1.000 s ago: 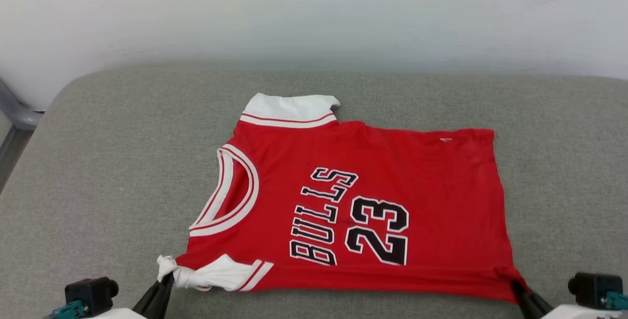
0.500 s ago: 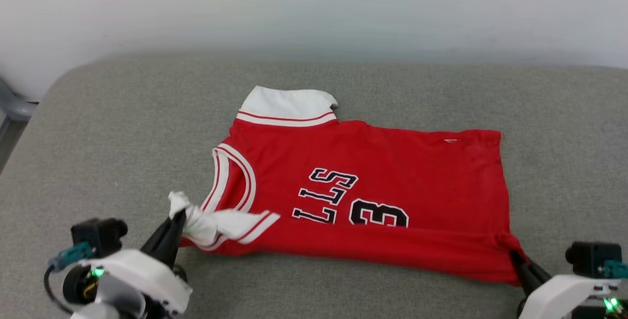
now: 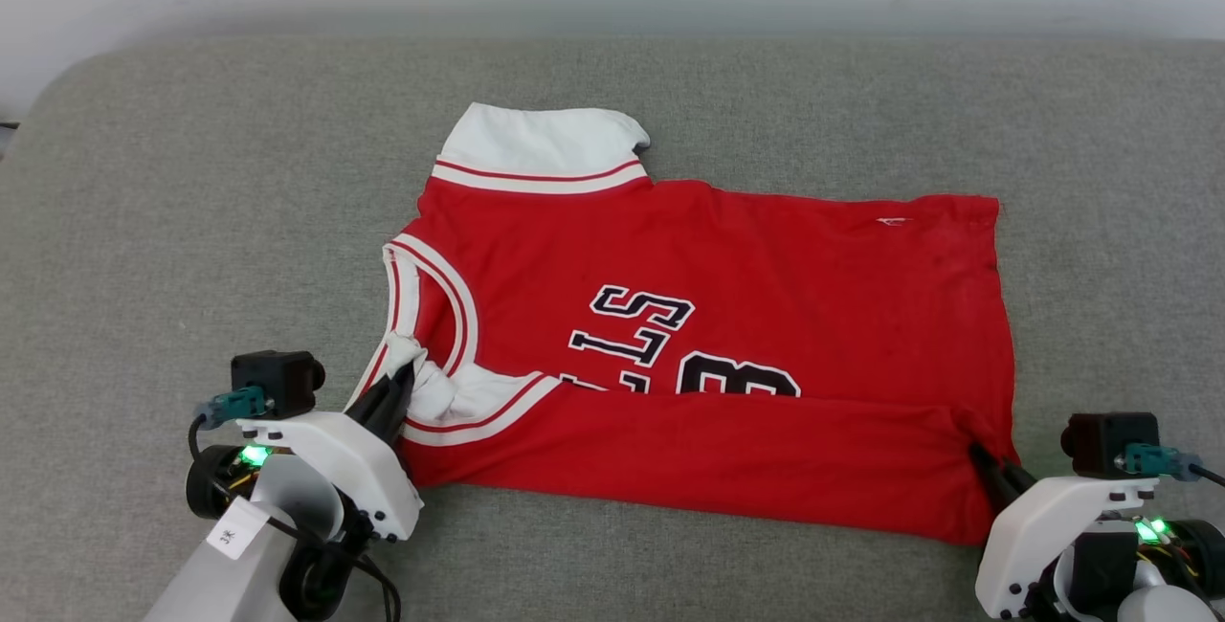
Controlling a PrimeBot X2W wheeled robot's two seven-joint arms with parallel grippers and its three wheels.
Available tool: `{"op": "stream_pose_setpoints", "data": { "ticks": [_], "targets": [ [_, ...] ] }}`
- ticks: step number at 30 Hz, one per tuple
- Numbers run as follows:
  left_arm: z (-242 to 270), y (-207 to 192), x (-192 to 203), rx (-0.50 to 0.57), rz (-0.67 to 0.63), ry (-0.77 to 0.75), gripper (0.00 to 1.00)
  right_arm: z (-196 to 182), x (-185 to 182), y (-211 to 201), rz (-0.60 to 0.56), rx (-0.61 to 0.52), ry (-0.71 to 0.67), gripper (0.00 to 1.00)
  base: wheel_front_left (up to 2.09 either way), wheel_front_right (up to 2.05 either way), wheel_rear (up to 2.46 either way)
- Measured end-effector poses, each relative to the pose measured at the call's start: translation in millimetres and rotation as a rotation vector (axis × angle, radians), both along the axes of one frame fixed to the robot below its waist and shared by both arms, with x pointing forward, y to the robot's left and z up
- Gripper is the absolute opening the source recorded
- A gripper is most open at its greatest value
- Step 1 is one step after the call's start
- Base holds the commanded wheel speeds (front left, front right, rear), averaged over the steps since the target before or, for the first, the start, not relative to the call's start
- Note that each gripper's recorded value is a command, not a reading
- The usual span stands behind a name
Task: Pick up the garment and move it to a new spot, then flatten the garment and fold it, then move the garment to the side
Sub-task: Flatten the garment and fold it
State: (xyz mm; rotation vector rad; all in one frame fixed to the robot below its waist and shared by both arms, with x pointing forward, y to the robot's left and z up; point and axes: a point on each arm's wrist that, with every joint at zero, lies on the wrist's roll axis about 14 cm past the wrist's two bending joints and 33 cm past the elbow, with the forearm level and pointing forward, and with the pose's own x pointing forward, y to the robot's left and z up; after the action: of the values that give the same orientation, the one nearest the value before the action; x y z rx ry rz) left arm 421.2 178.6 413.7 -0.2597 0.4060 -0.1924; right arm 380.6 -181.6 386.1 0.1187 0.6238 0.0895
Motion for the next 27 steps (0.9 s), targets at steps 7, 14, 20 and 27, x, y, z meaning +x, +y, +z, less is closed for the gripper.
{"op": "stream_pose_setpoints", "data": {
  "ticks": [7, 14, 20, 27],
  "targets": [
    [-31, -12, -4, -0.01, -0.033, 0.104, 0.06, -21, -3, -3, -0.019, -0.005, 0.031, 0.27, 0.0, 0.0, 0.0],
    [-31, -4, -3, -0.018, -0.002, 0.103, 1.0, -1, 11, 2, -0.046, 0.032, -0.123, 1.0, 0.0, 0.0, 0.0],
    [-14, 16, 2, 0.01, 0.042, 0.038, 1.0, 40, 21, -4, -0.083, 0.046, -0.329, 1.0, 0.0, 0.0, 0.0],
    [8, 46, 6, 0.069, 0.081, 0.0, 1.0, 68, 20, -6, -0.092, 0.043, -0.423, 1.0, 0.0, 0.0, 0.0]
  ]
}}
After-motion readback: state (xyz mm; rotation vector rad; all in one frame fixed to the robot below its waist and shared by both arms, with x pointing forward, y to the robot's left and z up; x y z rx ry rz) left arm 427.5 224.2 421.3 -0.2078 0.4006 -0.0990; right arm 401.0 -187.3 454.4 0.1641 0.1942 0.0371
